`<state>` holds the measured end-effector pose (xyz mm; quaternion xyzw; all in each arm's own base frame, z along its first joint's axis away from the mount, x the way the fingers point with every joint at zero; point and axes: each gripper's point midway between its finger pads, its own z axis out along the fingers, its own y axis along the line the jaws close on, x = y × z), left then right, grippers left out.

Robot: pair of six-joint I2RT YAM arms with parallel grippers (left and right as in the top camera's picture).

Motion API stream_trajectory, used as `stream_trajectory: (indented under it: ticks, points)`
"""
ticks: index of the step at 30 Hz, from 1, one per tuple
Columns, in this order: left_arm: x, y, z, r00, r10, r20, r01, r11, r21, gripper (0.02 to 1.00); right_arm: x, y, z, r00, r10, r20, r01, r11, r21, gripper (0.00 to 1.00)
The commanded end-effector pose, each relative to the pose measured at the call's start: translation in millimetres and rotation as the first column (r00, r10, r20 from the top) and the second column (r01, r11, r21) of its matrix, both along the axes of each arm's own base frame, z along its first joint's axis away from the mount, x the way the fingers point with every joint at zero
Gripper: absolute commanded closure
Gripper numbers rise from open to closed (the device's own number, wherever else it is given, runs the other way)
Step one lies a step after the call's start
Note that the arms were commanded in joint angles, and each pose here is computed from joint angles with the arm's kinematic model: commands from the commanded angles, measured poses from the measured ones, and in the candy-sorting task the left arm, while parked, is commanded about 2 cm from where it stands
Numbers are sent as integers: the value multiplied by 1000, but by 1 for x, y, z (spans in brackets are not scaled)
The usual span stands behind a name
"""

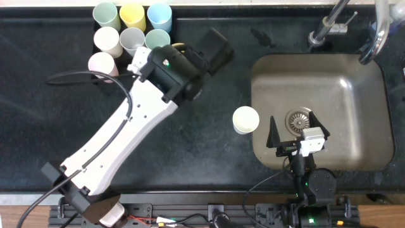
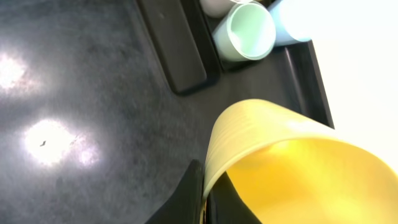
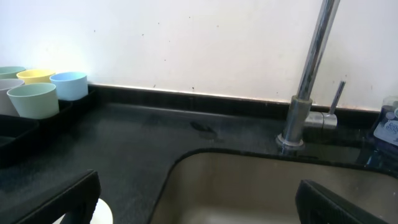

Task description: Store Cups

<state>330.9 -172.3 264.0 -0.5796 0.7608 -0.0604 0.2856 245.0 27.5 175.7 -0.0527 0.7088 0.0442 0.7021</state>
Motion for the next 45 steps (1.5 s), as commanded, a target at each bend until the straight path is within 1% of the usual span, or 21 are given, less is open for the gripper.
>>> stream_trajectory:
  ticks: [1,6,13,17,20,22,24,29,35,45]
  points:
    - [6,38,13,986,158,46,-156,987,-28,982,0,-2,-3,1000,-11,2,11,1000,0,5]
    - [-1,66,-2,968,237,-83,-242,968,-60,982,0,-2,-3,1000,-11,3,11,1000,0,7]
    - [-5,97,-41,908,338,-246,-371,923,-104,982,0,-2,-3,1000,-11,2,11,1000,0,5]
    - [5,106,-66,891,354,-285,-406,901,-151,982,0,-2,-3,1000,-11,3,11,1000,0,5]
    - [16,109,-85,886,354,-301,-423,882,-209,982,0,-2,-3,1000,-11,3,11,1000,0,5]
    - [19,114,-94,878,366,-310,-441,869,-224,982,0,-2,-3,1000,-11,2,11,1000,0,5]
    - [19,125,-100,874,366,-320,-442,873,-209,982,0,-2,-3,1000,-11,3,11,1000,0,5]
    - [24,140,-108,884,324,-338,-399,899,-182,982,0,-2,-3,1000,-11,3,11,1000,0,5]
    - [29,141,-122,877,313,-366,-394,903,-172,982,0,-2,-3,1000,-11,3,11,1000,0,5]
    - [45,141,-140,877,316,-362,-395,903,-171,982,0,-2,-3,1000,-11,2,11,1000,0,5]
